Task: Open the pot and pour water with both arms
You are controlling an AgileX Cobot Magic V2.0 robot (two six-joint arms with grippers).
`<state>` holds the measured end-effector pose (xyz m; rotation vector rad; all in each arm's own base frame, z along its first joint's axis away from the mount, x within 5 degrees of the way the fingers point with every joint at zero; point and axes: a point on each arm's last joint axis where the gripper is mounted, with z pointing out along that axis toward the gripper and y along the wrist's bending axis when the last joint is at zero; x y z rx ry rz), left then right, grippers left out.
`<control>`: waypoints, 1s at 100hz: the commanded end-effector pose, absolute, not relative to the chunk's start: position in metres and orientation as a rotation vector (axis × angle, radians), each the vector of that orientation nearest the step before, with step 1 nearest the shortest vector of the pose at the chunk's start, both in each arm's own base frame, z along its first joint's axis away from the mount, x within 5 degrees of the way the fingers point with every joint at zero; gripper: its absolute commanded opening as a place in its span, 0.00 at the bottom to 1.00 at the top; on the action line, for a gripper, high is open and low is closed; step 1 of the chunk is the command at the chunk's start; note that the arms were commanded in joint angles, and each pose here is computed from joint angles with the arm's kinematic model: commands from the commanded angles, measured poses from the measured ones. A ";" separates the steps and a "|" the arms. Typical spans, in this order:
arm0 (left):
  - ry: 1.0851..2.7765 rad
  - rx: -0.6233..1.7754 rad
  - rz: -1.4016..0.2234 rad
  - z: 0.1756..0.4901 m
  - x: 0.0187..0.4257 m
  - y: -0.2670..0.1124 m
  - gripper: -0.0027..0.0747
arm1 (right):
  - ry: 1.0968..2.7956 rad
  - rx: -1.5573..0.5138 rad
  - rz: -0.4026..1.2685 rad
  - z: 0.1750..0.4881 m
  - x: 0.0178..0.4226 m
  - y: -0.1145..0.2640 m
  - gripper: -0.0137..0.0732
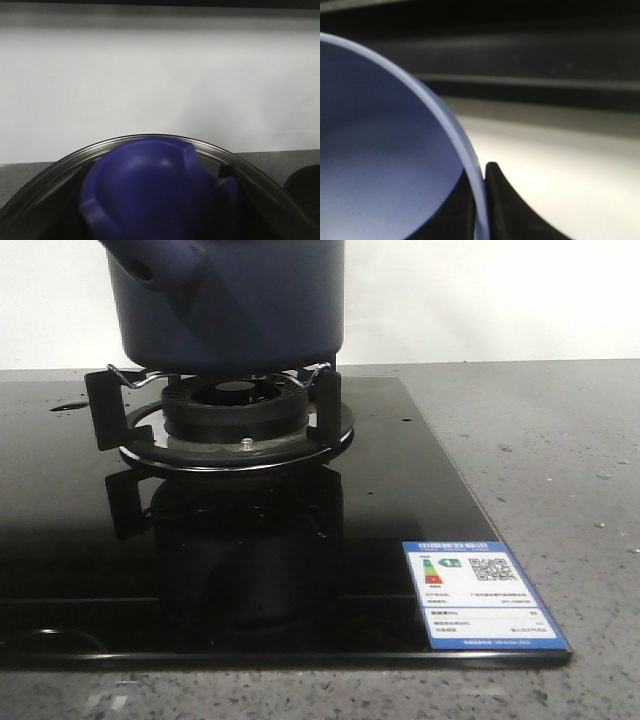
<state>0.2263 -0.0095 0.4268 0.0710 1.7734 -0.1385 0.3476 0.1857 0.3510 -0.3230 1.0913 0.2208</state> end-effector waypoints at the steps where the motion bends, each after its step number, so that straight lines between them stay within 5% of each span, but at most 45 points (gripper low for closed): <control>1: 1.621 0.024 -0.132 0.453 0.218 -0.006 0.47 | 0.862 -0.269 0.226 0.392 0.328 0.179 0.11; 43: 1.621 0.024 -0.132 0.453 0.218 -0.006 0.47 | 0.724 -0.271 0.223 0.401 0.319 0.179 0.11; 100: 1.621 0.024 -0.132 0.453 0.218 -0.006 0.47 | 0.750 -0.300 0.222 0.399 0.320 0.181 0.11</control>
